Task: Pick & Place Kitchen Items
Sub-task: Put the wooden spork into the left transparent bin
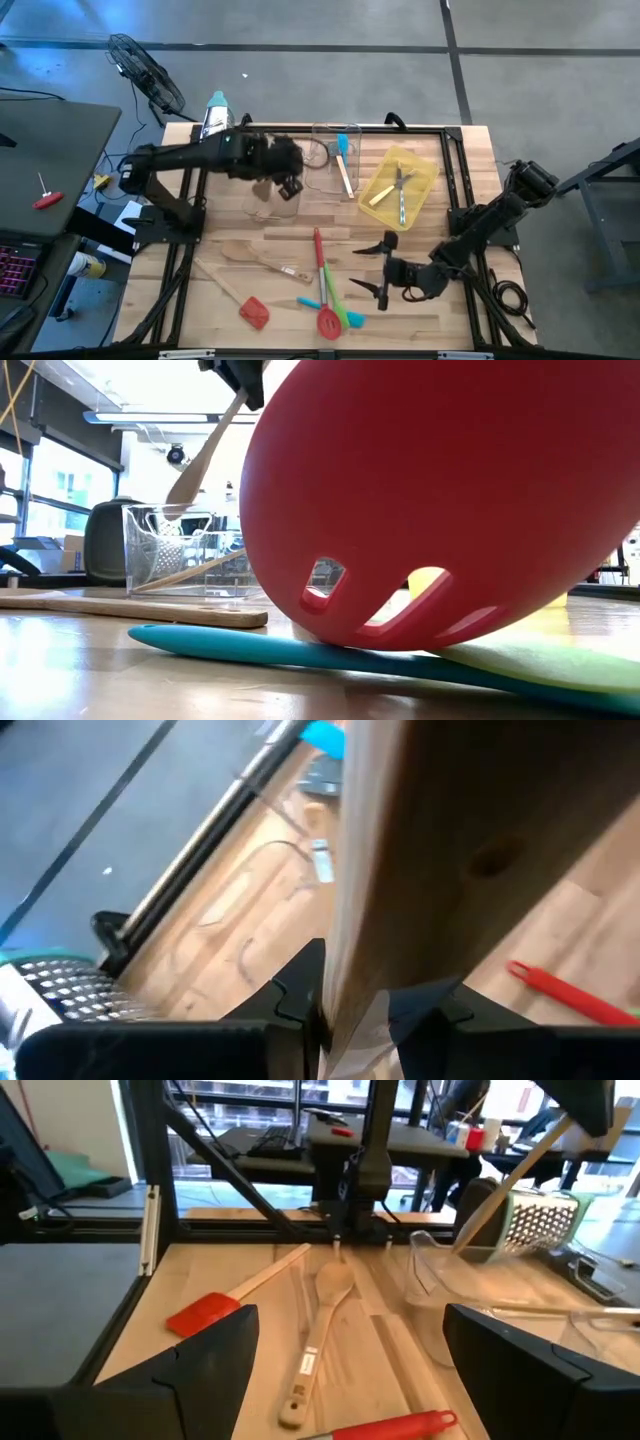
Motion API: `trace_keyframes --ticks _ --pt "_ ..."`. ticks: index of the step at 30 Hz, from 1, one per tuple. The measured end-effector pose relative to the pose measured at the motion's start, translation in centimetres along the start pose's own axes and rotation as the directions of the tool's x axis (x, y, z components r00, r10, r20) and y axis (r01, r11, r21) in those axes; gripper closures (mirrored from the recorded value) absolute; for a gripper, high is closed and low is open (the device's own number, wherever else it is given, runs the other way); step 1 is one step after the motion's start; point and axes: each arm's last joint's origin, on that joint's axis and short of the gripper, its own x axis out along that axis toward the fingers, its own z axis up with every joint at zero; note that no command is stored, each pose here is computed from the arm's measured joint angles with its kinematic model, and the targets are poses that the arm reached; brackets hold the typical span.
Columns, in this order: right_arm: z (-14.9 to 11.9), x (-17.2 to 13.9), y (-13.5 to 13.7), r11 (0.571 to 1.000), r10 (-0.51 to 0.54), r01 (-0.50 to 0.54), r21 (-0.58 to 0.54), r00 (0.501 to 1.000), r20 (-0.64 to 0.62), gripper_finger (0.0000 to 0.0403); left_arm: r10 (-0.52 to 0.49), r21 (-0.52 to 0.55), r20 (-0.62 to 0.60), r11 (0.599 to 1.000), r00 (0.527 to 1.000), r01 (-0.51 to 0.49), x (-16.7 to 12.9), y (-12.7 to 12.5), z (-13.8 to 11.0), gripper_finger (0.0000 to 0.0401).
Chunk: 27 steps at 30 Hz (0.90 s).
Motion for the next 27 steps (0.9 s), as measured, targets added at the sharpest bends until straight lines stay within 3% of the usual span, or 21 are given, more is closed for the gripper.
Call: trace_keyframes --ticks 3,7,11,21,27 --pt "-0.2 0.1 -0.1 1.0 0.003 -0.003 0.009 1.0 -0.014 0.0093 0.009 -0.02 -0.017 1.0 1.0 -0.01 0.6 1.1 0.5 0.0321" --pt "-0.3 0.2 -0.2 1.0 0.011 -0.01 0.029 1.0 -0.026 0.0093 -0.083 -0.07 -0.116 0.995 0.99 0.075 2.1 2.1 0.5 0.0321" --pt "-0.5 0.2 -0.2 1.0 0.008 -0.007 0.026 0.999 -0.045 0.0093 -0.07 -0.087 -0.168 0.995 0.983 0.056 4.3 2.5 -0.1 0.0321" --pt "-0.9 0.2 -0.2 1.0 0.006 -0.004 0.029 0.998 -0.07 0.0093 -0.18 -0.133 -0.206 0.979 0.962 0.154 9.0 2.2 -1.3 0.0321" --pt "-0.9 0.2 -0.2 0.999 0.028 -0.026 0.026 0.997 -0.078 0.0093 -0.173 -0.161 -0.249 0.978 0.953 0.135 11.4 2.9 -2.6 0.0321"
